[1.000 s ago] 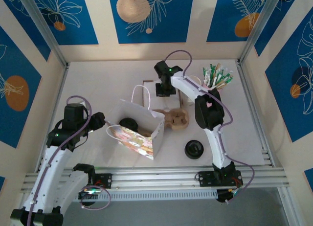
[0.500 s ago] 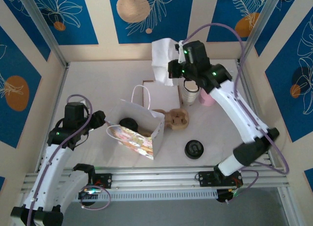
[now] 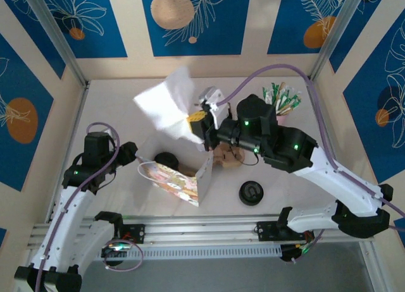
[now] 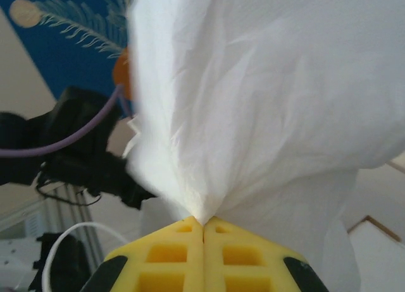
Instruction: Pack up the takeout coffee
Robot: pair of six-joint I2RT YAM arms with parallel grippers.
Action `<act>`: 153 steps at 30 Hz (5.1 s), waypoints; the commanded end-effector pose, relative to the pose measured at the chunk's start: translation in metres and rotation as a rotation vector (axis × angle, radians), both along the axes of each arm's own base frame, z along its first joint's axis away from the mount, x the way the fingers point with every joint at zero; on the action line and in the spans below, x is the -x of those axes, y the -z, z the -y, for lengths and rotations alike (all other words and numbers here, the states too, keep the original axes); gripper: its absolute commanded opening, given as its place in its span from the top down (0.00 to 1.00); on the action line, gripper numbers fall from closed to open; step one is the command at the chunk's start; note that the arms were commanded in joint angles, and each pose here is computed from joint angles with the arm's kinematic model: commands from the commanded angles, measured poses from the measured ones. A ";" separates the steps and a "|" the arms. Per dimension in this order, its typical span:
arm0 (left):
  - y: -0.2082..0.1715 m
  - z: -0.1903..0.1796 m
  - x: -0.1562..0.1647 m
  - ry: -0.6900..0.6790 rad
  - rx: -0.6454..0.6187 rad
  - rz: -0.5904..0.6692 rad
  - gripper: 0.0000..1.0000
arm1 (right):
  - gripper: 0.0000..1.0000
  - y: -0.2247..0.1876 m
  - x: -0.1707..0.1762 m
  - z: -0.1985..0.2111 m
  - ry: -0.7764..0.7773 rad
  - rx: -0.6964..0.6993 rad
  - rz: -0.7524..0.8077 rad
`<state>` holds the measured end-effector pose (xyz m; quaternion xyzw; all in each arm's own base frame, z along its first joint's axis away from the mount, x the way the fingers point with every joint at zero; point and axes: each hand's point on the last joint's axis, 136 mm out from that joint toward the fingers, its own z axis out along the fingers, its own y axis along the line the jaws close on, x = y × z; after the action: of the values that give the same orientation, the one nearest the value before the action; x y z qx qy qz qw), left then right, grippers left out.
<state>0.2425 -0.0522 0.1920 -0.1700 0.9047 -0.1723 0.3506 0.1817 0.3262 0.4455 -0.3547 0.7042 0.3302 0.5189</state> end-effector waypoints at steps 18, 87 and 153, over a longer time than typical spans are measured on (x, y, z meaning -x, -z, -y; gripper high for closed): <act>0.001 0.008 0.000 0.018 0.037 0.003 0.36 | 1.00 0.057 -0.003 -0.027 0.000 -0.048 -0.216; 0.001 -0.117 -0.033 -0.489 -0.590 0.430 0.00 | 0.01 0.256 -0.143 0.313 1.059 -0.075 -0.029; 0.093 -0.041 -0.148 0.021 -0.673 0.507 0.00 | 0.01 0.351 -0.215 0.300 0.882 0.045 -0.130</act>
<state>0.3853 -0.0087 0.0934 0.0052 0.8012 0.0984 0.5902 0.3889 0.0227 0.0819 0.0025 0.8378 0.0821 0.5398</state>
